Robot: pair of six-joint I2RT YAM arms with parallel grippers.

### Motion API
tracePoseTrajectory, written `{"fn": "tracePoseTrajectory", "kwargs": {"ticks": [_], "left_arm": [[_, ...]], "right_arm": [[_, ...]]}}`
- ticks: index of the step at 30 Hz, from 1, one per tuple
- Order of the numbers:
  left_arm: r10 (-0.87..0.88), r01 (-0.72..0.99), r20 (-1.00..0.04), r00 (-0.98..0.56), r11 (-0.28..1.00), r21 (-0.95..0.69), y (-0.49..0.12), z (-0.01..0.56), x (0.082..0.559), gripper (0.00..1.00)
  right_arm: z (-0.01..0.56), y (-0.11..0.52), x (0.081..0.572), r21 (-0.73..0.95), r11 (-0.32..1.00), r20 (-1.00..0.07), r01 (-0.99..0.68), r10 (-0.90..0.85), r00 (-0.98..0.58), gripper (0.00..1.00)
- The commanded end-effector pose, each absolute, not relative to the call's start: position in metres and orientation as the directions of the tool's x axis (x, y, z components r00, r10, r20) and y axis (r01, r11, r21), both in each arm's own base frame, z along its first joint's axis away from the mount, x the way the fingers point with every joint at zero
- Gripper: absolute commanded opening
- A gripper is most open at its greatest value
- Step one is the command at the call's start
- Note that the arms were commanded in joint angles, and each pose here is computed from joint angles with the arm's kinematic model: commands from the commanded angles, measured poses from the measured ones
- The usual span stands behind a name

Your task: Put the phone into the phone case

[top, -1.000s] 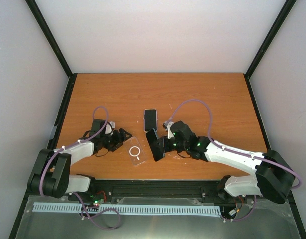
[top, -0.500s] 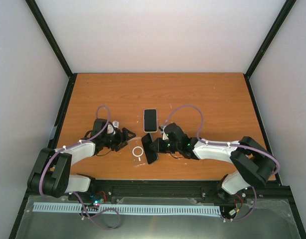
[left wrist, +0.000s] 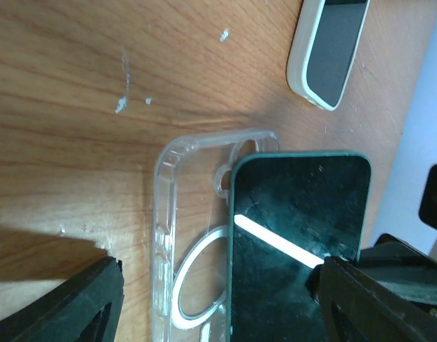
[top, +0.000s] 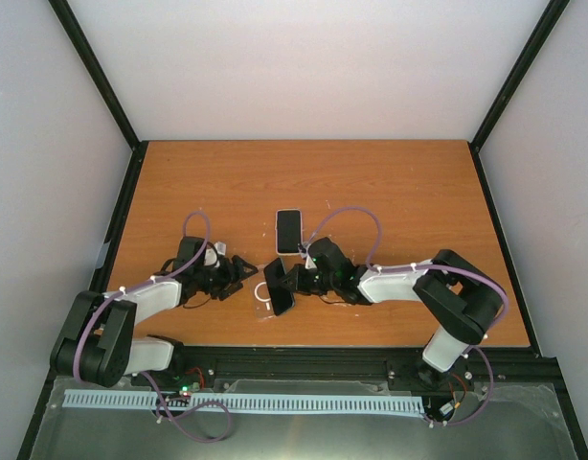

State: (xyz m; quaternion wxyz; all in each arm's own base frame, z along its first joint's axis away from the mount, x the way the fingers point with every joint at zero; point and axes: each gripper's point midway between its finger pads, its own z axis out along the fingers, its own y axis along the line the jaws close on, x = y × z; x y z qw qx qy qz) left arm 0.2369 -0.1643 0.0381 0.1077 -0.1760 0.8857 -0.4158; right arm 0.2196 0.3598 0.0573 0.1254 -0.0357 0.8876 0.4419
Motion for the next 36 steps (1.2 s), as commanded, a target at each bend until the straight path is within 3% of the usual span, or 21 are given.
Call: {"fn": "tracePoseTrajectory", "kwargs": {"ticks": [1, 14, 30, 36], "left_arm": [[-0.374, -0.211, -0.028, -0.927, 0.580, -0.787, -0.167, 0.031, 0.225, 0.74], [-0.349, -0.168, -0.064, -0.935, 0.596, -0.785, -0.169, 0.032, 0.232, 0.64], [-0.320, -0.074, -0.147, -0.936, 0.587, -0.806, -0.179, 0.047, 0.262, 0.64], [-0.303, -0.070, -0.126, -0.945, 0.562, -0.824, -0.186, 0.048, 0.256, 0.63]], "right_arm": [[0.075, 0.379, 0.237, 0.820, 0.541, -0.274, -0.186, 0.087, -0.958, 0.03], [0.046, 0.386, 0.231, 0.783, 0.559, -0.313, -0.271, -0.022, -0.950, 0.04], [0.034, 0.393, 0.213, 0.804, 0.517, -0.266, -0.293, -0.128, -0.955, 0.05], [0.029, 0.391, 0.214, 0.817, 0.524, -0.231, -0.241, -0.086, -0.969, 0.08]]}}
